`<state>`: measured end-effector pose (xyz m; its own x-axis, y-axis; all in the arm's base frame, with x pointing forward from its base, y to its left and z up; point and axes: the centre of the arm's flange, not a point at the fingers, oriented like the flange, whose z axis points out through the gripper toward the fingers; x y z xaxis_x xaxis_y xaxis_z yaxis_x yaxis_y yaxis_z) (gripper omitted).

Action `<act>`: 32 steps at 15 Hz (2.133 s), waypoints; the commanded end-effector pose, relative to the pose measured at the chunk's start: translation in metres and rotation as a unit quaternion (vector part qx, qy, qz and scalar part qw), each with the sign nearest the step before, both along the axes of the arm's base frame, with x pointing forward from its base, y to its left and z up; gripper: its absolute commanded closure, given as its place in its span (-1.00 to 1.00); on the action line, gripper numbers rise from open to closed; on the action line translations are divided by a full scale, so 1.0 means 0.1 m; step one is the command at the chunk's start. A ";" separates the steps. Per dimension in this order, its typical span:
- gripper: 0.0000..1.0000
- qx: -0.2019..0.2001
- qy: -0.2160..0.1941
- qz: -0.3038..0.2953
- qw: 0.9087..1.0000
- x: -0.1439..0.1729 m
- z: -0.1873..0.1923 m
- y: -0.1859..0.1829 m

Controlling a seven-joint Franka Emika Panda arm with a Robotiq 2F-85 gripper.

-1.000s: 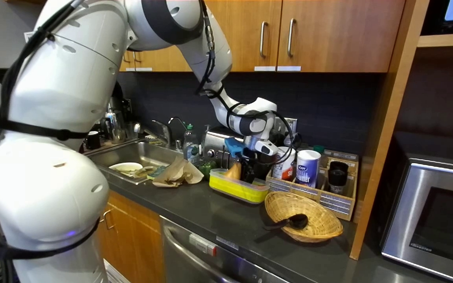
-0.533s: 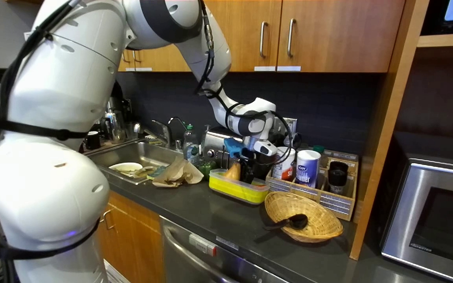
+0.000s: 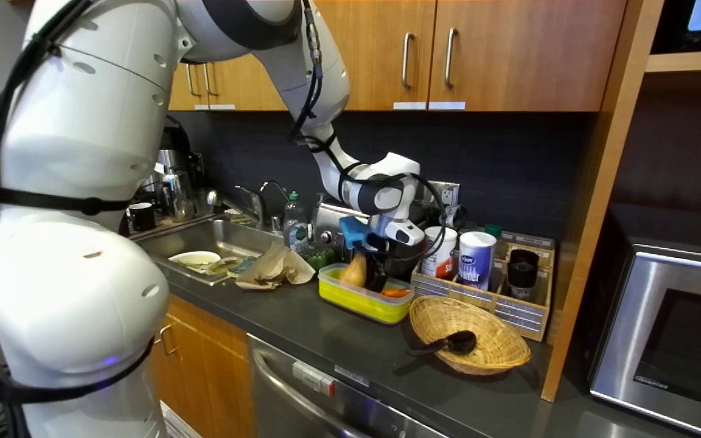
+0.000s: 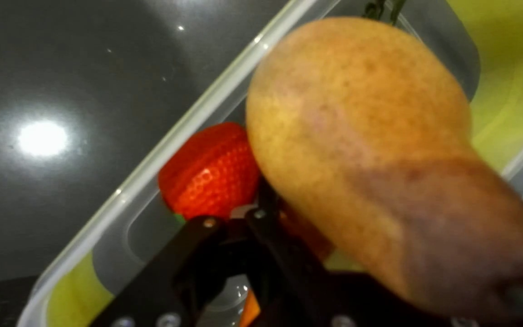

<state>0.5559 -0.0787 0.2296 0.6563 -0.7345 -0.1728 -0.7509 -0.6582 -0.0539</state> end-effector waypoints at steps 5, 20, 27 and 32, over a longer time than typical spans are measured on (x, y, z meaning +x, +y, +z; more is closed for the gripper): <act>0.46 -0.009 -0.003 -0.007 1.000 -0.29 -0.04 0.07; 0.46 -0.025 -0.042 0.002 0.999 -0.43 0.07 0.24; 0.46 -0.029 -0.064 0.005 0.997 -0.47 0.16 0.30; 0.46 -0.033 -0.085 0.006 0.996 -0.51 0.25 0.34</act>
